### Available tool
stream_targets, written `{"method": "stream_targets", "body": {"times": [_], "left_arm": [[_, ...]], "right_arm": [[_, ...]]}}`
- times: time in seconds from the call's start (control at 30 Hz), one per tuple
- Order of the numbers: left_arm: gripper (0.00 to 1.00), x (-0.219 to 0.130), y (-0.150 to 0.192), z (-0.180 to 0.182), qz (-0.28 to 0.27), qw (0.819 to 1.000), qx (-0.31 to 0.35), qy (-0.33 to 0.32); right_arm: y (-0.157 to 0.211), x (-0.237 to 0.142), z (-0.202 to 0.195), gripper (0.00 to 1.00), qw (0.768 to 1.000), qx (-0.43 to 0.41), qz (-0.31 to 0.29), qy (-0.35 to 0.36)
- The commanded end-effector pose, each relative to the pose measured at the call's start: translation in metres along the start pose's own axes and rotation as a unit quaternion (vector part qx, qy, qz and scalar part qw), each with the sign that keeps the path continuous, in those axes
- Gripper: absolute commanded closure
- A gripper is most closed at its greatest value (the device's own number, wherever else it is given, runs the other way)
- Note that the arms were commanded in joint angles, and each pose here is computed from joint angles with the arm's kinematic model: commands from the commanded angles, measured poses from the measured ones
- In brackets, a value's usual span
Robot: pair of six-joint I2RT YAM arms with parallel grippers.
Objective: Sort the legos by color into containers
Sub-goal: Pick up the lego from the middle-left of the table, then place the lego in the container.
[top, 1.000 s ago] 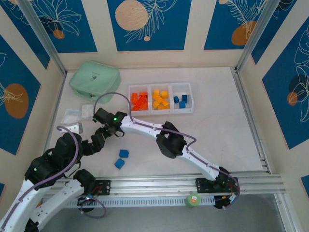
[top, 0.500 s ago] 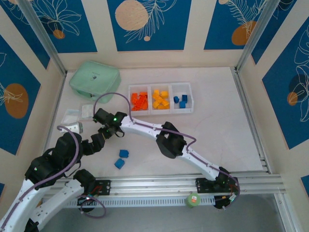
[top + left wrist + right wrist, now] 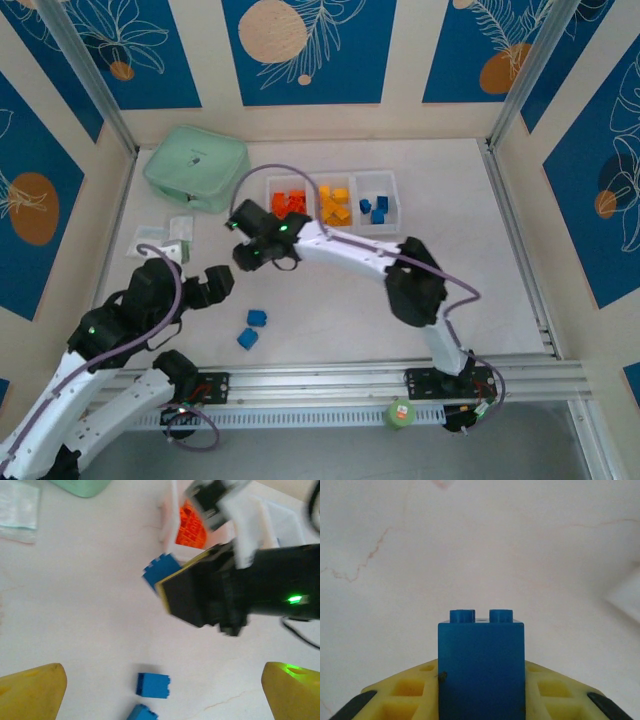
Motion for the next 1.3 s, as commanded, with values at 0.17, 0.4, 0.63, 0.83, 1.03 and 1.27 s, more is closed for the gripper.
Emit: {"method": "stream_targets", "body": {"times": [0.17, 0.4, 0.63, 0.83, 1.03, 1.27], "left_arm": [[0.01, 0.042, -0.003, -0.053, 0.039, 0.994, 0.004, 0.100], [0.01, 0.072, -0.009, -0.080, 0.049, 0.990, 0.009, 0.133], [0.01, 0.093, -0.014, -0.093, 0.057, 0.988, 0.011, 0.140], [0.01, 0.101, -0.013, -0.092, 0.058, 0.990, 0.009, 0.131], [0.01, 0.106, -0.011, -0.088, 0.059, 0.991, 0.010, 0.117], [0.01, 0.107, -0.011, -0.085, 0.063, 0.992, 0.012, 0.110]], "right_arm": [[0.029, -0.087, -0.113, 0.71, 0.984, 0.157, -0.036, 0.078], [0.063, -0.116, -0.218, 0.70, 0.953, 0.264, -0.030, 0.148], [0.060, -0.097, -0.292, 0.71, 0.934, 0.298, -0.013, 0.197], [0.051, -0.074, -0.339, 0.71, 0.926, 0.301, 0.000, 0.226], [0.053, -0.050, -0.368, 0.72, 0.921, 0.303, 0.026, 0.245], [0.050, -0.031, -0.380, 0.63, 0.923, 0.294, 0.040, 0.245]]}}
Point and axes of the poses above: each hand's point on the last joint's axis, 136 mm out from that joint toward the fingers, its own x axis out along the fingers, its own z axis along the line the jaws close on, y = z × x, the point moved 3 cm from there along -x, back along the fingers, and after that the axes turned 4 degrees about -x, right-handed, at the moved point
